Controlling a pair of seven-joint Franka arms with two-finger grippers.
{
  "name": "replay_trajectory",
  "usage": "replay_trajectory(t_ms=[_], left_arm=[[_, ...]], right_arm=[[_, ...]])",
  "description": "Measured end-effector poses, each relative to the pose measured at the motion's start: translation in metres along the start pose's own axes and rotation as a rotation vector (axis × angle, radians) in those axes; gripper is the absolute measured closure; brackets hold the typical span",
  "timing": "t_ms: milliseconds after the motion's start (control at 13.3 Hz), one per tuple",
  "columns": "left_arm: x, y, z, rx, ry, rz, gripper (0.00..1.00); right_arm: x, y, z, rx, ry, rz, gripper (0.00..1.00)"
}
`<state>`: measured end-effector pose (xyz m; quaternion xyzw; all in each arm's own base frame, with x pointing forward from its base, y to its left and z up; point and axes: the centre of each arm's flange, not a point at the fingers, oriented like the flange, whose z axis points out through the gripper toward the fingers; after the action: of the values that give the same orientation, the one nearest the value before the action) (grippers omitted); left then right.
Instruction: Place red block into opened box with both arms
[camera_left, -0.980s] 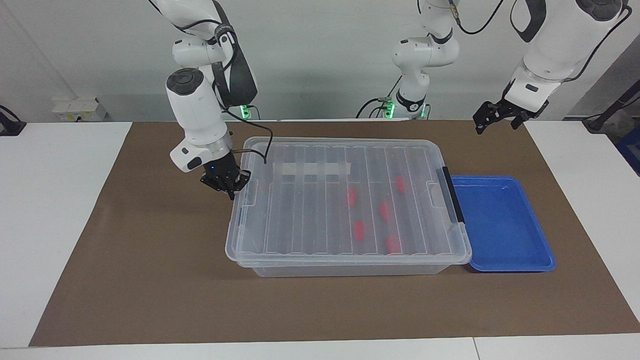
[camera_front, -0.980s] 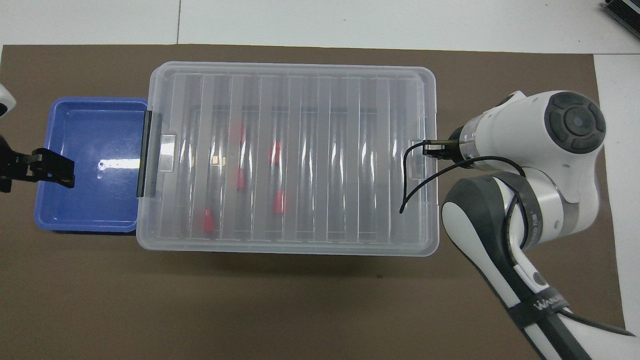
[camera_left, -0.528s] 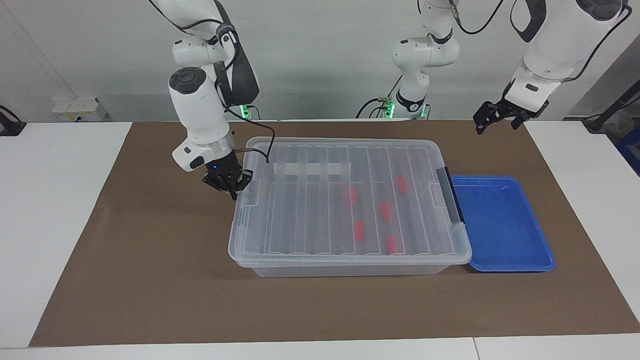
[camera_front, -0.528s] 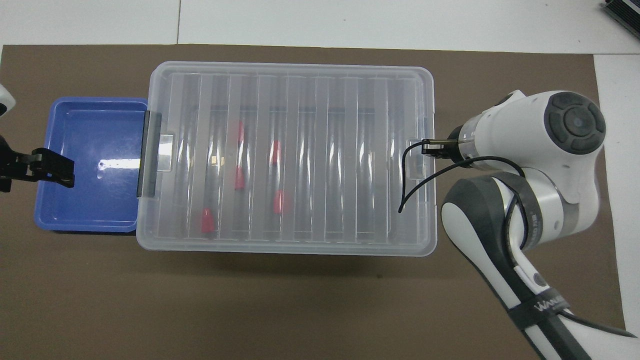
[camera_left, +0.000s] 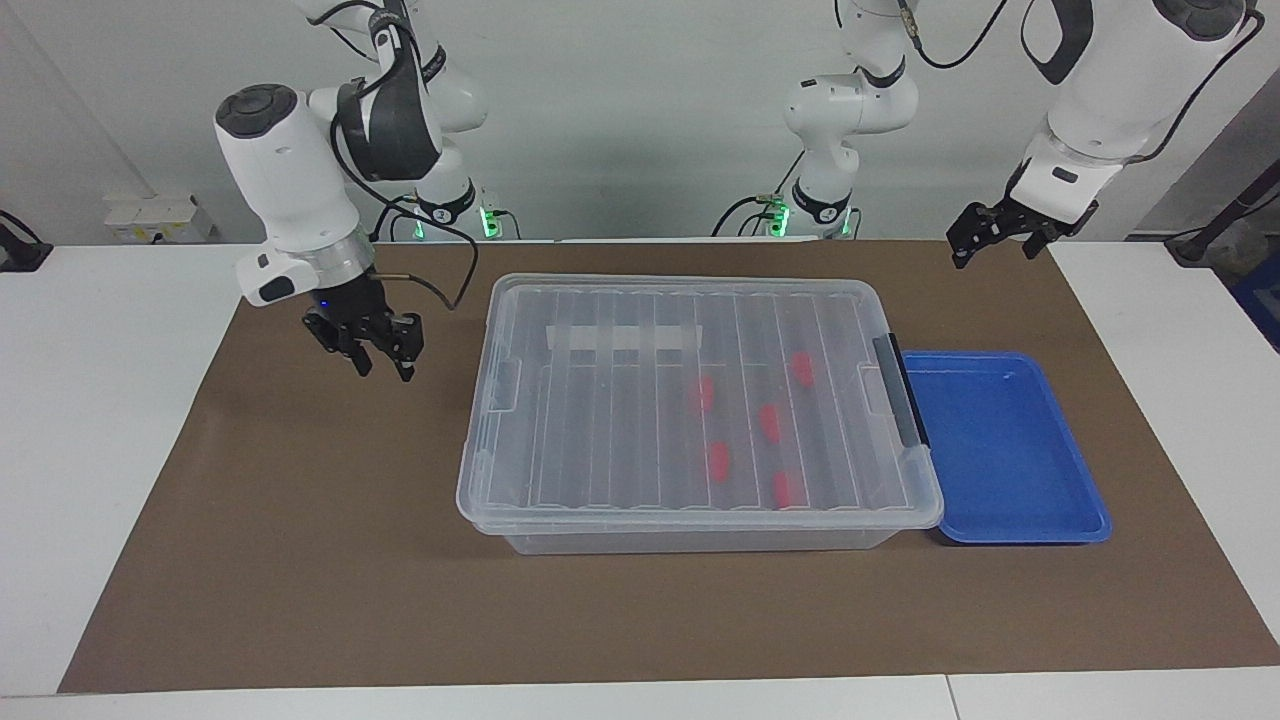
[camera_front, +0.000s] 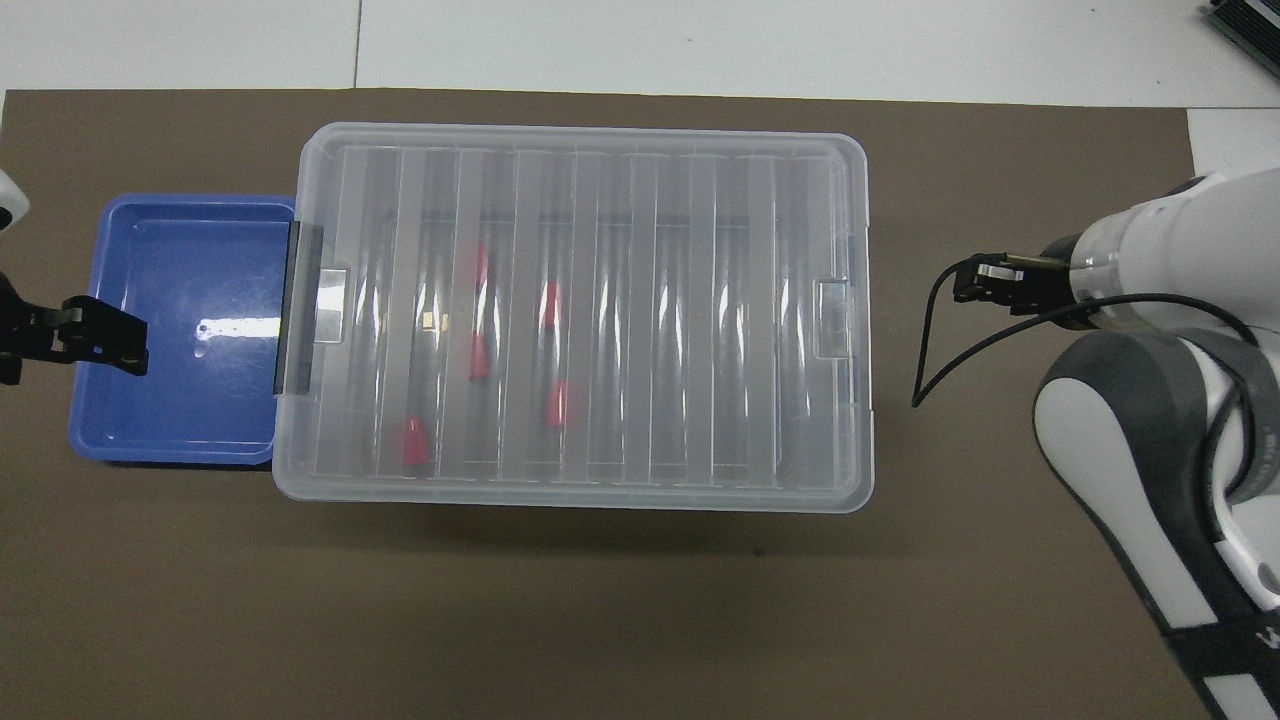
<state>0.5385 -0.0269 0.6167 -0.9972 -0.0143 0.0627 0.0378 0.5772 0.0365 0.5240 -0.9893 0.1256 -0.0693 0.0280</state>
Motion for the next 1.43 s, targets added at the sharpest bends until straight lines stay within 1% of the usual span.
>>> replay_trajectory(t_ms=[75,151,226,603,829,980,1131,1432], left_arm=[[0.0,0.0,0.0,0.0,0.0,0.0,0.0],[0.0,0.0,0.0,0.0,0.0,0.0,0.0],[0.0,0.0,0.0,0.0,0.0,0.0,0.0],[0.0,0.0,0.0,0.0,0.0,0.0,0.0],[0.0,0.0,0.0,0.0,0.0,0.0,0.0],[0.0,0.0,0.0,0.0,0.0,0.0,0.0],[0.0,0.0,0.0,0.0,0.0,0.0,0.0],[0.0,0.0,0.0,0.0,0.0,0.0,0.0]], right_arm=[[0.001,0.006,-0.012,-0.006,-0.013,0.011,0.13],[0.003,0.012,-0.026,-0.016,-0.023,0.018,0.03],[0.004,0.016,-0.037,-0.028,-0.027,0.022,0.01],[0.005,0.024,-0.085,-0.076,-0.059,0.025,0.0],[-0.006,0.026,-0.103,-0.089,-0.097,0.023,0.0],[-0.015,0.027,-0.109,-0.093,-0.115,-0.007,0.0],[-0.018,0.028,-0.11,-0.093,-0.119,-0.031,0.0],[-0.019,0.029,-0.106,-0.095,-0.128,-0.032,0.0]])
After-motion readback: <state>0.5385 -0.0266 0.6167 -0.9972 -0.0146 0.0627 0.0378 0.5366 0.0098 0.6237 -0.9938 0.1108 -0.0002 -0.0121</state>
